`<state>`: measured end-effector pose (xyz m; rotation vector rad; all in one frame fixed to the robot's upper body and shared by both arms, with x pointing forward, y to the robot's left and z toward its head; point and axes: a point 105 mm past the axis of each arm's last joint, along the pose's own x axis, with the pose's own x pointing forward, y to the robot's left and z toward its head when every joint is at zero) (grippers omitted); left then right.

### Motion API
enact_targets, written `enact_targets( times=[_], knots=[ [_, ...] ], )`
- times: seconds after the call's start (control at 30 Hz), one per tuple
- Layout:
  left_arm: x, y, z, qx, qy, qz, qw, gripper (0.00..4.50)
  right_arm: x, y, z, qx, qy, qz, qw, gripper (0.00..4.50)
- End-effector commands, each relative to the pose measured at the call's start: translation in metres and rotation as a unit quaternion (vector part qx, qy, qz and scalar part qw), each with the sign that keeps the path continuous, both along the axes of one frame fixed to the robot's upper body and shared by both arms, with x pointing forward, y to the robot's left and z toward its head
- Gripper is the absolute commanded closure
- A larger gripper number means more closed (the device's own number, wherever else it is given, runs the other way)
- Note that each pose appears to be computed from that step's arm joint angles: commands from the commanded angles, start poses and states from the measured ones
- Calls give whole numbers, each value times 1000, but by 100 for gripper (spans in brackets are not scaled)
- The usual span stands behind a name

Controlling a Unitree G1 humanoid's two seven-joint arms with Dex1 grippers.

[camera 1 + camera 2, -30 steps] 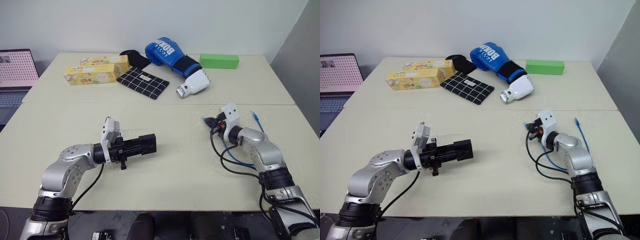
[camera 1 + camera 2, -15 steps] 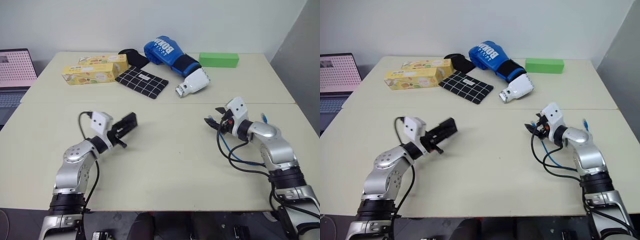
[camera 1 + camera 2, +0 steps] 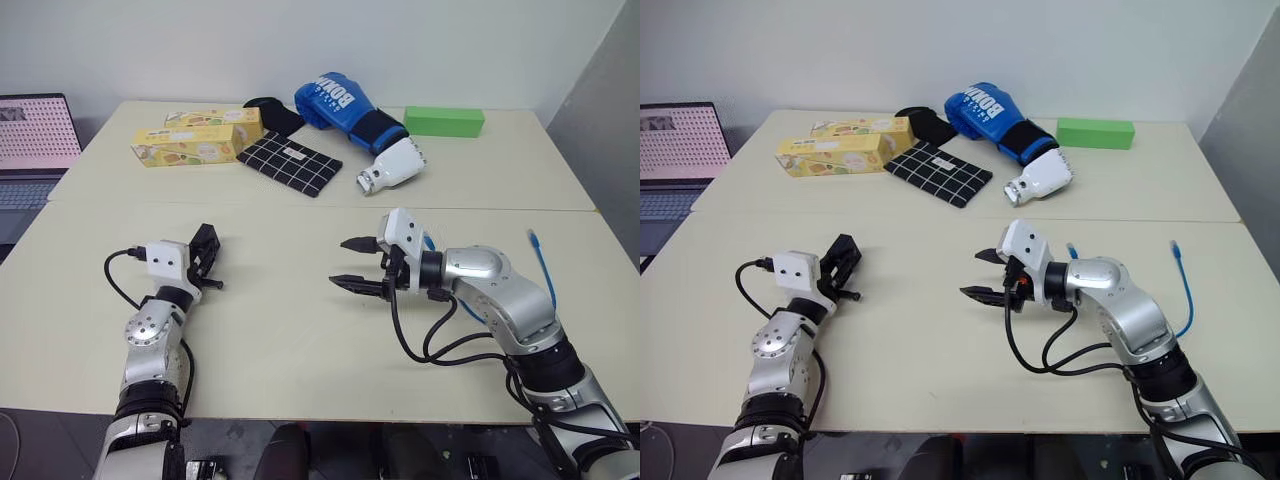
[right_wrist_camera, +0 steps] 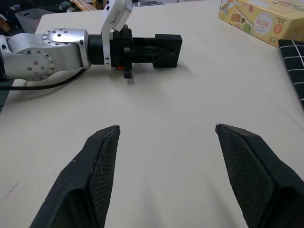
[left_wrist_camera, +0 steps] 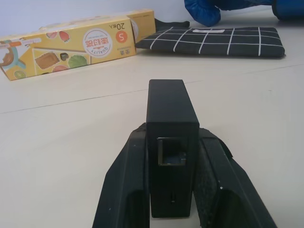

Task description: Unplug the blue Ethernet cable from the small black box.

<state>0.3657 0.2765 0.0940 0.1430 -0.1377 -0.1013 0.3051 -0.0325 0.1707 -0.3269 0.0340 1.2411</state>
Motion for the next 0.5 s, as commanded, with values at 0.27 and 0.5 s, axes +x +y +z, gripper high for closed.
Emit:
enact_targets(
  times=[0.27,0.5],
  knots=[
    [-18,8,-8,-16,18,0,1000,91,-8,3,7,11,-5,6,1000,103],
    [-60,28,15,25,61,-1,998,72,-5,-19,6,57,52,-54,996,103]
  ],
)
